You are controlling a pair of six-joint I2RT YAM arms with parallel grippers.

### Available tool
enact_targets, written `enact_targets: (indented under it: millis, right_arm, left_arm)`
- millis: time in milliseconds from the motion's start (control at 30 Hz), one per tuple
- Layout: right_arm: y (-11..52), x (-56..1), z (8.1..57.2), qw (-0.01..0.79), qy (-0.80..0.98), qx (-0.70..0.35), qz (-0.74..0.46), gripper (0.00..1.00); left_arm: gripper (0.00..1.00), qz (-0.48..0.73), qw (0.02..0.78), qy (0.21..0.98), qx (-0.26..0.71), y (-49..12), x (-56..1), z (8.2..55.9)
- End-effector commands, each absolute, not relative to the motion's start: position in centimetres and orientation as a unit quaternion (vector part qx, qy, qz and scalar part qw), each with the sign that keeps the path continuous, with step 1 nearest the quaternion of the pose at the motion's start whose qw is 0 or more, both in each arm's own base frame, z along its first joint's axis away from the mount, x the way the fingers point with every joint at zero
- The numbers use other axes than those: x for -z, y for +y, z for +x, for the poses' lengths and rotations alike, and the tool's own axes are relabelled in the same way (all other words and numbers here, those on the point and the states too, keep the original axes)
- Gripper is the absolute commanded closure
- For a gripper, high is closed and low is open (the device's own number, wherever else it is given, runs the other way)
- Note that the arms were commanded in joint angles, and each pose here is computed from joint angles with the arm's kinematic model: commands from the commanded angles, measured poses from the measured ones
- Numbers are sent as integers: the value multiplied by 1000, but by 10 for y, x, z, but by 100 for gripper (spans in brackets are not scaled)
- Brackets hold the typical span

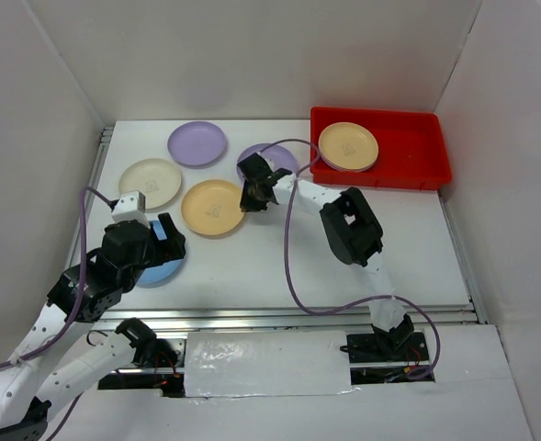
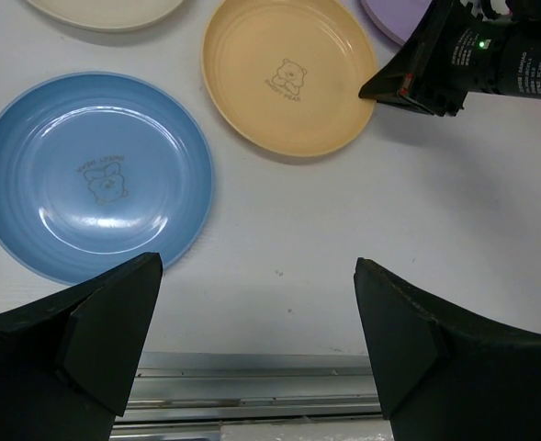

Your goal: Place the plates into the plastic bin on the countertop

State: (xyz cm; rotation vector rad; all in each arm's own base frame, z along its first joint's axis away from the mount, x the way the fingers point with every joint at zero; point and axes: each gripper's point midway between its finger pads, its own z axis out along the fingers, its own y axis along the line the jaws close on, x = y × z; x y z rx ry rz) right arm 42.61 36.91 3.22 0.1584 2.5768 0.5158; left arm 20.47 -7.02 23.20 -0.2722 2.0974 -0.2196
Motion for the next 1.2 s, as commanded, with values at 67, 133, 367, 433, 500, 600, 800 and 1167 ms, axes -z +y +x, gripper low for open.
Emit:
enact_targets:
  millis: [67,133,367,433,500,600,800,1167]
  right_arm:
    - [376,-96,406,281,931,-230,49,100]
    - [376,-120,404,290,922,-253,45,100]
    - [269,-234,440,393,873,-263,117,100]
    - [230,-235,456,394,877,-240,139,100]
    - [164,-243,488,404,870,-205,194,100]
    - [83,-222,532,388,870,-151,264,100]
    - [-25,-188,564,367,856,-127,342,100]
    - [-45,-163,579,346,863,-144,338,71]
  left_arm:
    - [1,-109,500,853,101,-73,-241,208]
    - [1,-109,500,853,101,-73,-241,208]
    - [1,-110,503,851,105,-72,-243,207]
    - [1,-108,502,852,105,-73,-242,207]
    - [1,-105,502,852,105,-74,-243,207]
    - [1,-104,500,854,105,-75,-241,208]
    - [1,-99,498,855,106,-77,-240,209]
    - [1,-85,483,866,102,-84,-232,214]
